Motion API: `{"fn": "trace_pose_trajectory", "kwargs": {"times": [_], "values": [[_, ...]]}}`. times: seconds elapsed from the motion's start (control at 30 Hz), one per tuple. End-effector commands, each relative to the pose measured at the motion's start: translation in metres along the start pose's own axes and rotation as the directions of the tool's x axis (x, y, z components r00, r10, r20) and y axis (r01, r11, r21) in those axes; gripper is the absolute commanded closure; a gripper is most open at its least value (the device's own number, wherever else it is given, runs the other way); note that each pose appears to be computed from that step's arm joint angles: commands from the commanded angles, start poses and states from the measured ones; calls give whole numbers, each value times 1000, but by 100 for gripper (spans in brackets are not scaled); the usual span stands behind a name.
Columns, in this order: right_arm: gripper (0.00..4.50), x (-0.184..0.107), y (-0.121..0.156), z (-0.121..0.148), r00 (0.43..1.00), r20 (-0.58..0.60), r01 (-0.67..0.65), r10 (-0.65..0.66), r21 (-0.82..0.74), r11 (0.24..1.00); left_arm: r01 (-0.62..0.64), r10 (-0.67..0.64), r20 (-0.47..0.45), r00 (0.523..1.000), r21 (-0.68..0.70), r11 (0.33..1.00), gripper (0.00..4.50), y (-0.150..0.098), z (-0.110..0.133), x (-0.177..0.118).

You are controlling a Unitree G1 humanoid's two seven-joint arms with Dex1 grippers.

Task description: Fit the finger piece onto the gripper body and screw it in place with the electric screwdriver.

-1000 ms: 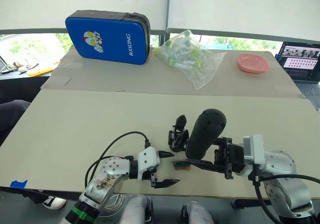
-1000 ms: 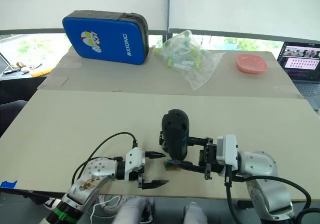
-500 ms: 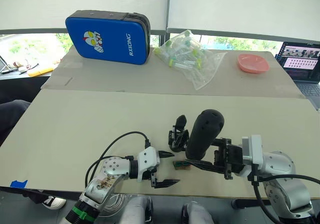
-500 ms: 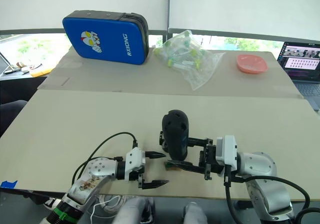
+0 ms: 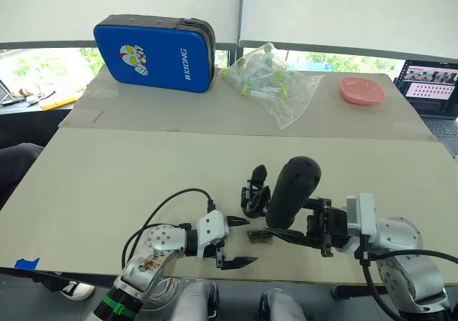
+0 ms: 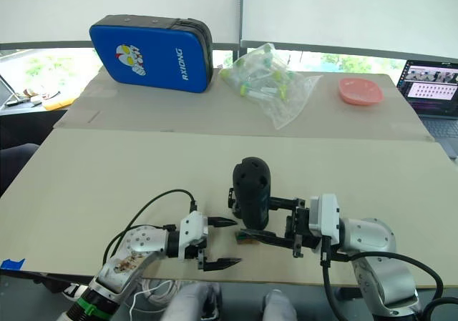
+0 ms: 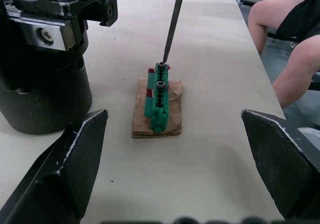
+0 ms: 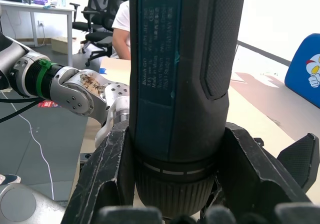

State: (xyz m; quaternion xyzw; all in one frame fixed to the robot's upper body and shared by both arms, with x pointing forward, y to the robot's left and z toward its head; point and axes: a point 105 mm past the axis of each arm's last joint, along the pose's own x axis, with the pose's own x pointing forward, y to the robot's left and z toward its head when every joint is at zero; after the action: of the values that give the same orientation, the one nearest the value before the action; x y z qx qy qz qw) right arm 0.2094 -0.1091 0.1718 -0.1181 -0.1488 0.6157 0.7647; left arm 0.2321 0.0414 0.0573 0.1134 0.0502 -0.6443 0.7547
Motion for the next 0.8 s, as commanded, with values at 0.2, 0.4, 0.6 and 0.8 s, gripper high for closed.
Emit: {"fn": "trace_pose_trajectory", "kwargs": {"times": [0.2,0.4,0.6,0.8], "values": [[259,0,-1,11,1000,26,2,0,-69,998,31,-33,-33,999,-58,998,0,-11,-15,5],[259,0,-1,11,1000,29,2,0,-70,998,32,-34,-32,999,-59,998,0,-12,-15,5],[259,0,0,12,1000,29,-1,3,-68,998,34,-36,-31,999,-59,998,0,-12,-14,5],[259,-1,0,12,1000,29,-6,8,-64,998,34,-36,-30,999,-61,998,0,-12,-14,6]]}}
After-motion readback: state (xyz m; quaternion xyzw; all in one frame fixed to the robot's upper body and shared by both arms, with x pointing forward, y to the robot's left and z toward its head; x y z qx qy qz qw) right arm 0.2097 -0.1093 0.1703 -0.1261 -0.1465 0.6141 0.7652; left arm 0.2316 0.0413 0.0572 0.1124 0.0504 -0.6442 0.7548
